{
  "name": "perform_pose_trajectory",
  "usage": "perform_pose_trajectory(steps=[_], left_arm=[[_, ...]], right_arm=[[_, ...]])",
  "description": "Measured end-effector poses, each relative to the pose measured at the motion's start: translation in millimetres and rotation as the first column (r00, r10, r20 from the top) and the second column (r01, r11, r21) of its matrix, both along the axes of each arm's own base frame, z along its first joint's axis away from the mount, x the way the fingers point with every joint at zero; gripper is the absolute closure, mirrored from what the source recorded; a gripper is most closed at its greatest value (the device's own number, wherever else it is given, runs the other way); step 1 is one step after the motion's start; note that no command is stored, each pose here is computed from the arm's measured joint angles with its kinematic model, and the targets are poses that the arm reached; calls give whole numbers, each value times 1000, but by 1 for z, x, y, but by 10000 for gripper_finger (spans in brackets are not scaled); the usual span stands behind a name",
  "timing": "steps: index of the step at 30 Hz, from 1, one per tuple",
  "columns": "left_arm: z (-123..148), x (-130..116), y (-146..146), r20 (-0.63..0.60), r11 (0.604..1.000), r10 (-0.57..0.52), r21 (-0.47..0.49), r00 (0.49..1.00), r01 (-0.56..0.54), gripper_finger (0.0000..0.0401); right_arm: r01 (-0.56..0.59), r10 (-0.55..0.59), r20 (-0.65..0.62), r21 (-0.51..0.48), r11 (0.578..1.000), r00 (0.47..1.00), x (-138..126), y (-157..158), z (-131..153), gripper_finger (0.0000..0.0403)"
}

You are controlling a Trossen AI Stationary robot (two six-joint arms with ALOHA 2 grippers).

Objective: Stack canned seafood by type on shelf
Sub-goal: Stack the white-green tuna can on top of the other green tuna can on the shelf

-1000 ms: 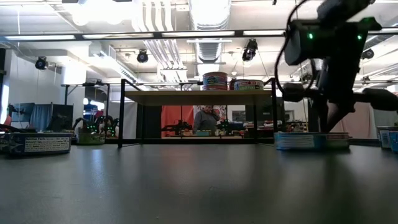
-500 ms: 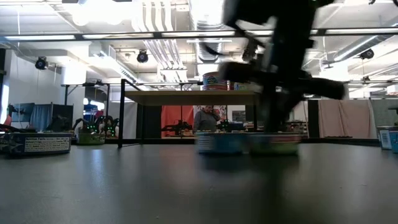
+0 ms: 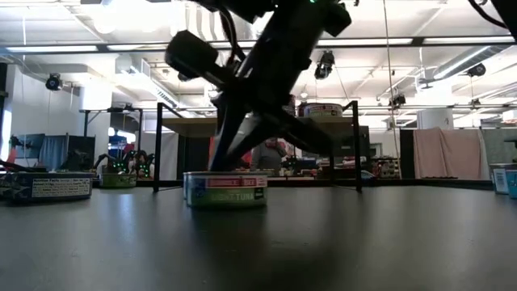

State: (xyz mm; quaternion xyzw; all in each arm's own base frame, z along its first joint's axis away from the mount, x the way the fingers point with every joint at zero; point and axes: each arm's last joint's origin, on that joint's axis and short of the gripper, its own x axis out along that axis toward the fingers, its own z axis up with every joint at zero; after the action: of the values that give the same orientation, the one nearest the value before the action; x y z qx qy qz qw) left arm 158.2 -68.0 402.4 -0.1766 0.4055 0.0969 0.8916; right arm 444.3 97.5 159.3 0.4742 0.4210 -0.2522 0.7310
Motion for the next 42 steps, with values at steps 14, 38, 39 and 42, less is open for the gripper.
perform_pose_trajectory(steps=[14, 38, 39, 42], left_arm=[[-66, 26, -48, 14, 998, -4, -57, 1000, 4, 365], [-184, 113, -98, -164, 988, 138, 86, 977, -125, 81], [-193, 117, -100, -169, 989, 133, 91, 977, -119, 74], [-211, 127, -106, -131, 989, 128, 92, 983, -116, 64]], right_arm=[[-424, 468, -33, -483, 766, 883, -53, 11, 113, 394], [-675, 550, -391, -428, 601, 738, -179, 21, 82, 160], [-684, 558, -395, -426, 592, 729, -181, 23, 81, 141], [-728, 610, -397, -387, 566, 686, -183, 30, 72, 93]])
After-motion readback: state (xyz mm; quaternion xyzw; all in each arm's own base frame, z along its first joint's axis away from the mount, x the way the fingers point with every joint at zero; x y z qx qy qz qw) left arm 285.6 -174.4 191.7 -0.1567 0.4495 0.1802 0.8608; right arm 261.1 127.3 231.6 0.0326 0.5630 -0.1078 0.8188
